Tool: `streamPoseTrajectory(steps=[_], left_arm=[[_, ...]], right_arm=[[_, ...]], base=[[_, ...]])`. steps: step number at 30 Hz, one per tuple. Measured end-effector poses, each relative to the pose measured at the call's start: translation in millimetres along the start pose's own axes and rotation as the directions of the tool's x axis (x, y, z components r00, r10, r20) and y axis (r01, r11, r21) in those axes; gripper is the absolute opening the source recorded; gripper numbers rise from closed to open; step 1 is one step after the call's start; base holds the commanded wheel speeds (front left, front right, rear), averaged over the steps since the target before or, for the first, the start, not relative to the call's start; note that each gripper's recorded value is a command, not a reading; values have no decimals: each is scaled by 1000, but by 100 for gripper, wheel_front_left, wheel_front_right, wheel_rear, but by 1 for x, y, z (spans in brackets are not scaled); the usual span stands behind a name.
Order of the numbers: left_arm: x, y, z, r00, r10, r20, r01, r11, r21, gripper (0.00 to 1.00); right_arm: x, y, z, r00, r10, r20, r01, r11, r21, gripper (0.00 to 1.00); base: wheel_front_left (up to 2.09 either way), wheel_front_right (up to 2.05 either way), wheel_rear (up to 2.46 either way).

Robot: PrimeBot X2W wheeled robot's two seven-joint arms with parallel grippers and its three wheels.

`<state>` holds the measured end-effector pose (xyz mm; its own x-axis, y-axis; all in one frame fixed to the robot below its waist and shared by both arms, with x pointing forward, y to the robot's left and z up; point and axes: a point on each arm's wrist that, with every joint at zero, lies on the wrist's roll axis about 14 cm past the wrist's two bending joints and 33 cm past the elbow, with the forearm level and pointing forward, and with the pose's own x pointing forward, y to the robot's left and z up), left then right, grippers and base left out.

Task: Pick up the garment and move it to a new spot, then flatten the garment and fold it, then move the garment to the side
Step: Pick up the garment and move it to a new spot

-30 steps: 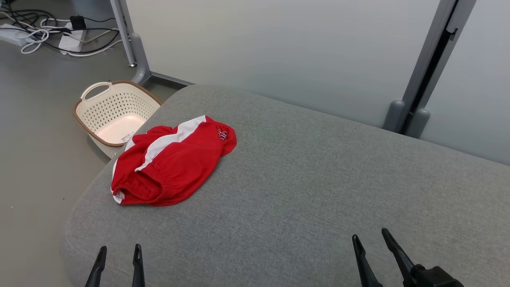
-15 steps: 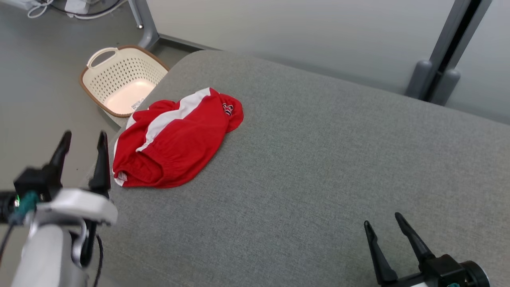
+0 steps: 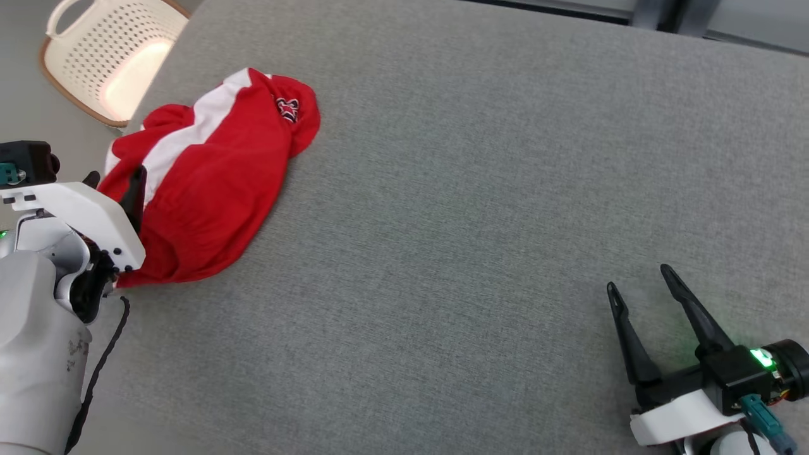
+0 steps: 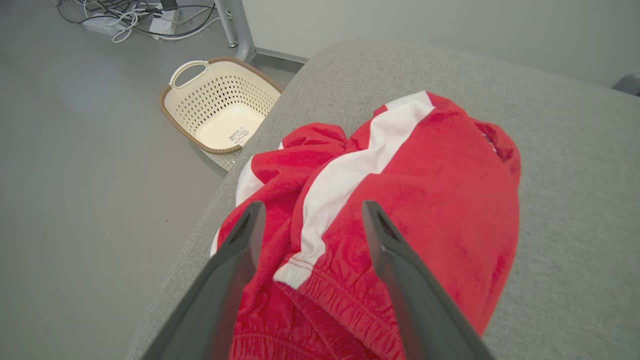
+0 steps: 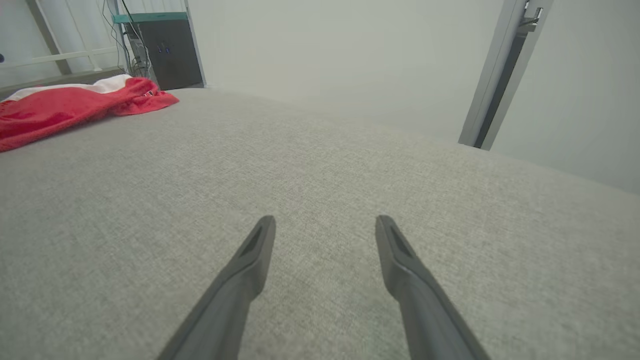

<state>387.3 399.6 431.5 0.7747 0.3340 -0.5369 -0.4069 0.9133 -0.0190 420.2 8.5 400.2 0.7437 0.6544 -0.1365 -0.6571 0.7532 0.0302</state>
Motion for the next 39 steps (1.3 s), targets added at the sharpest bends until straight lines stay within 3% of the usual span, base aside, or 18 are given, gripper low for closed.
streamPoseTrajectory(steps=[15,16,17,22,28,35,39], left_arm=[[48,-29,-87,934,-22,-356,39,998,43,100],[50,-29,-87,934,-23,-357,42,998,46,74],[51,-29,-86,938,-24,-345,41,998,43,0],[52,-32,-70,973,-42,-228,60,996,73,0],[46,-29,-20,996,-88,0,86,977,194,0],[32,-44,33,967,-183,175,127,949,290,0],[20,-70,65,924,-279,260,181,921,344,0]], right_arm=[[-5,-45,-26,992,-120,-30,121,993,12,100],[-5,-46,-27,992,-123,-31,124,992,13,100],[-5,-46,-27,992,-124,-30,125,992,14,100],[-4,-47,-22,992,-126,-22,126,992,7,100],[-6,-42,-6,991,-130,4,130,991,6,100],[-16,-42,24,984,-167,67,166,986,15,100],[-28,-45,45,974,-200,110,200,980,10,100]], base=[[0,0,0],[0,0,0],[0,0,0],[0,0,0],[0,0,0],[0,0,0],[0,0,0]])
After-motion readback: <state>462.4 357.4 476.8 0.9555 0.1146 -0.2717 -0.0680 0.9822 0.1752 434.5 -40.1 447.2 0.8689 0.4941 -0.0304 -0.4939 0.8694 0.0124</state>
